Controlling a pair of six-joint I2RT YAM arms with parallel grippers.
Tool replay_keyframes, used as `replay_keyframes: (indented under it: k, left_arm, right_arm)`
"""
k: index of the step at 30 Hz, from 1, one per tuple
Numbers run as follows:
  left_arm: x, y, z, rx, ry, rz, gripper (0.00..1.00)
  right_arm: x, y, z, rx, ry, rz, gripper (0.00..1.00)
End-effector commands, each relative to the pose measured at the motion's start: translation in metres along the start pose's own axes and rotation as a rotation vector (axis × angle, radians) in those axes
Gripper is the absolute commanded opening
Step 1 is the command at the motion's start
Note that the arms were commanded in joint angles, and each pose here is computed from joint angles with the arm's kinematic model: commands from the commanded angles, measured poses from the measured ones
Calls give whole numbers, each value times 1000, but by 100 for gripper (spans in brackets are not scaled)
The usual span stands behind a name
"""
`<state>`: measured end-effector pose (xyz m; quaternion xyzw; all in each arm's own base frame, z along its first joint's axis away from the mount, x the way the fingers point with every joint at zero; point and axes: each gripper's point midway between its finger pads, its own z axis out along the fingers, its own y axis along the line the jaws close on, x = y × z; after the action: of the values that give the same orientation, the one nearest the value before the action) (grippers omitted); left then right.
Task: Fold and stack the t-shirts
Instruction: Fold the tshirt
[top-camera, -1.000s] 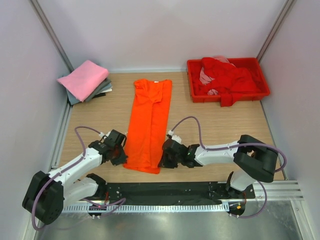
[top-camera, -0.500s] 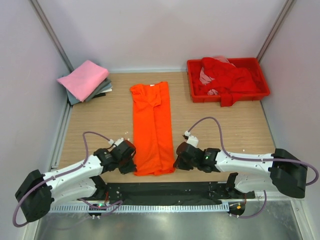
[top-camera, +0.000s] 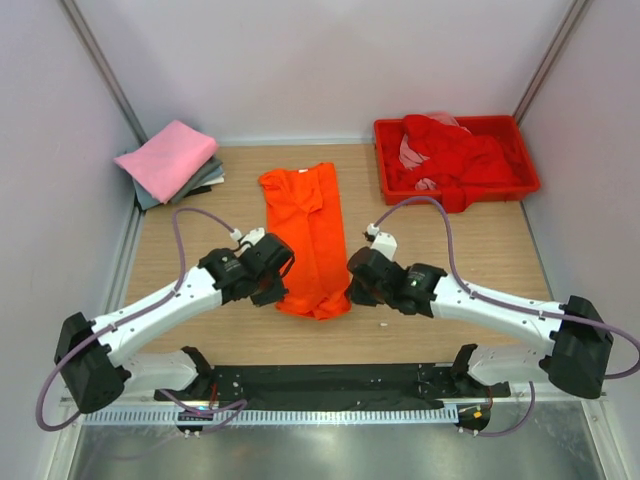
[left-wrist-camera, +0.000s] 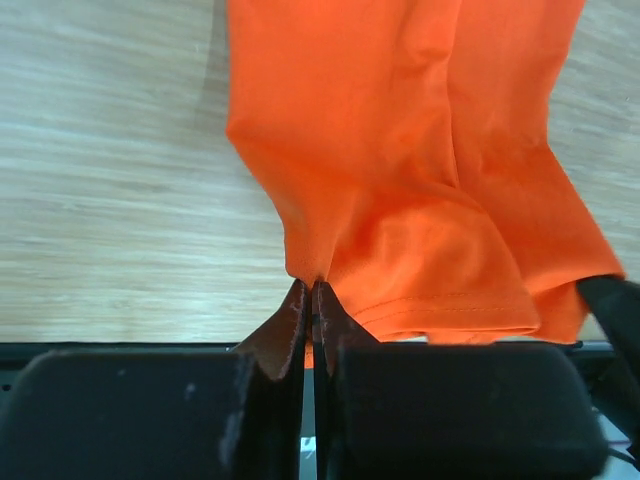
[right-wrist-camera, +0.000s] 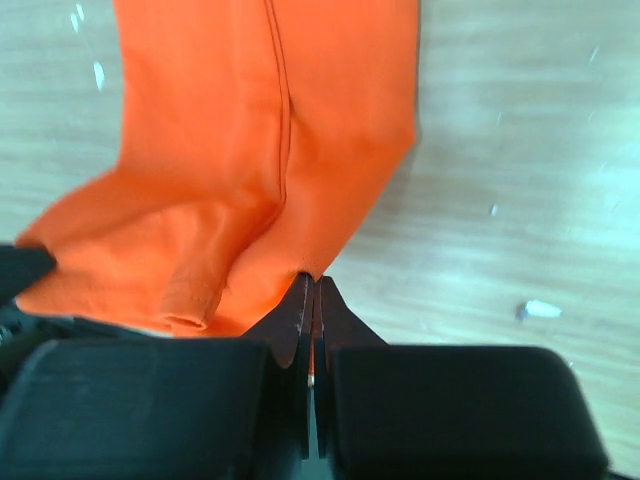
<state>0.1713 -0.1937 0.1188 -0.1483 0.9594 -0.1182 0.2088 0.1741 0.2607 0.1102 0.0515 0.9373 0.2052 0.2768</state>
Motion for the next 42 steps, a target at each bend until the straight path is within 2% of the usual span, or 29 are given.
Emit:
replay_keyframes:
  k: [1, 11, 19, 27, 40, 42]
  left_arm:
    - [-20, 17, -5, -118, -41, 83, 1]
    - [-91, 5, 1, -136, -69, 66, 1]
    - [-128, -4, 35, -177, -36, 56, 0]
    - [-166, -8, 59, -206, -22, 39, 0]
    - [-193, -2, 109, -254, 45, 44, 0]
    - [-198, -1, 115, -265, 55, 38, 4]
  right_arm:
    - [-37, -6, 3, 58, -58, -57, 1]
    - [-112, 7, 31, 78, -70, -108, 1]
    - [-153, 8, 63, 88, -65, -110, 1]
    - [-177, 3, 97, 99, -26, -111, 1]
    - [-214, -3, 139, 114, -5, -107, 1]
    - [-210, -10, 155, 121, 23, -95, 6]
